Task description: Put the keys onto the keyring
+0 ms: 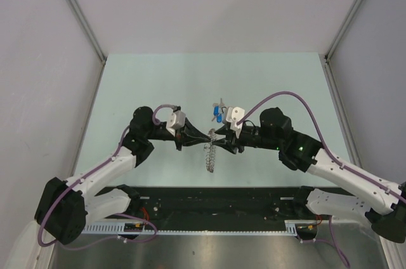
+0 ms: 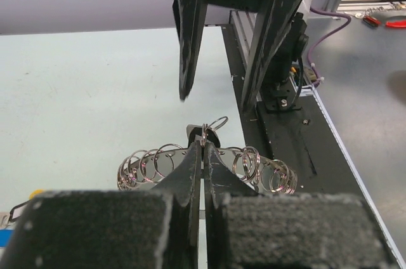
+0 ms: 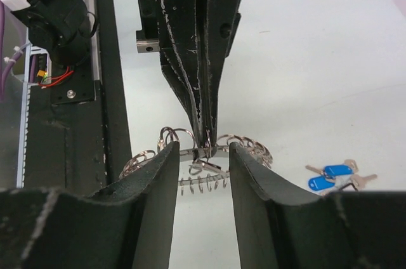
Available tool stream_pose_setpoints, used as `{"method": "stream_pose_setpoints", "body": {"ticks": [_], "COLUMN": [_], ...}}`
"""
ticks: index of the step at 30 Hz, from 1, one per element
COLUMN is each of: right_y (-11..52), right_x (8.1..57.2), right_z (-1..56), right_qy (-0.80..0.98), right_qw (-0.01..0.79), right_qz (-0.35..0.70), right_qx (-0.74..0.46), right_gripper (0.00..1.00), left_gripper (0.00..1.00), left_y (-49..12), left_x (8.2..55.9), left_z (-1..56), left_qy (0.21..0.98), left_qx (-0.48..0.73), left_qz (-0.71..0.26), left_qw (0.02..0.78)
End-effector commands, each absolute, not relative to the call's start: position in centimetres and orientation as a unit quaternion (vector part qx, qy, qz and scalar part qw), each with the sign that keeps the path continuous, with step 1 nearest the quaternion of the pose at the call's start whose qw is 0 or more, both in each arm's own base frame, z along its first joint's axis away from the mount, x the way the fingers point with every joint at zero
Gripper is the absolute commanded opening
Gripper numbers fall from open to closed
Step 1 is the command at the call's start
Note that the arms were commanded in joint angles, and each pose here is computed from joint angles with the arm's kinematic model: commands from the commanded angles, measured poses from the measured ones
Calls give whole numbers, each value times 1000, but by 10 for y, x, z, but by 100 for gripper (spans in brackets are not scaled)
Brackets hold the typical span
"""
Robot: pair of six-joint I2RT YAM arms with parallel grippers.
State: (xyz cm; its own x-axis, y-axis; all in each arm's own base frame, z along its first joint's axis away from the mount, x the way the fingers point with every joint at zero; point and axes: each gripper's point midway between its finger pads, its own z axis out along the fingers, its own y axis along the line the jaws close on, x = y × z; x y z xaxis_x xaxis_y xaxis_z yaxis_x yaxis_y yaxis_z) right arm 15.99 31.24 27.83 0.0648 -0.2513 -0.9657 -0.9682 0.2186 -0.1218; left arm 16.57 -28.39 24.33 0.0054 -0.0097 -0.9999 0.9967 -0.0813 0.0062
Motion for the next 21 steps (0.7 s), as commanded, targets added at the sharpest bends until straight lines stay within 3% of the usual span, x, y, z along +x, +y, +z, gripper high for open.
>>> {"method": "stream_pose_setpoints", "body": {"ticks": [1,14,21], "right_y": [296,301,312], "right_x": [163,166,180], "right_z": [303,285,289], "right_qy": [593,611,604], "right_qw": [542,531,568], "right_qz": [330,301,277], "right_qx": [-495,-504,-485], "right_gripper": [41,36,33], "left_gripper": [0,0,0], "left_y": [-283,-280,-278], "left_x": [164,178,177], "left_z": [264,272,271], "left_qy": [453,493,501], "left_qx": [510,463,458], "left_qz": [-519,-504,-496], "left_qw": [515,537,542]}}
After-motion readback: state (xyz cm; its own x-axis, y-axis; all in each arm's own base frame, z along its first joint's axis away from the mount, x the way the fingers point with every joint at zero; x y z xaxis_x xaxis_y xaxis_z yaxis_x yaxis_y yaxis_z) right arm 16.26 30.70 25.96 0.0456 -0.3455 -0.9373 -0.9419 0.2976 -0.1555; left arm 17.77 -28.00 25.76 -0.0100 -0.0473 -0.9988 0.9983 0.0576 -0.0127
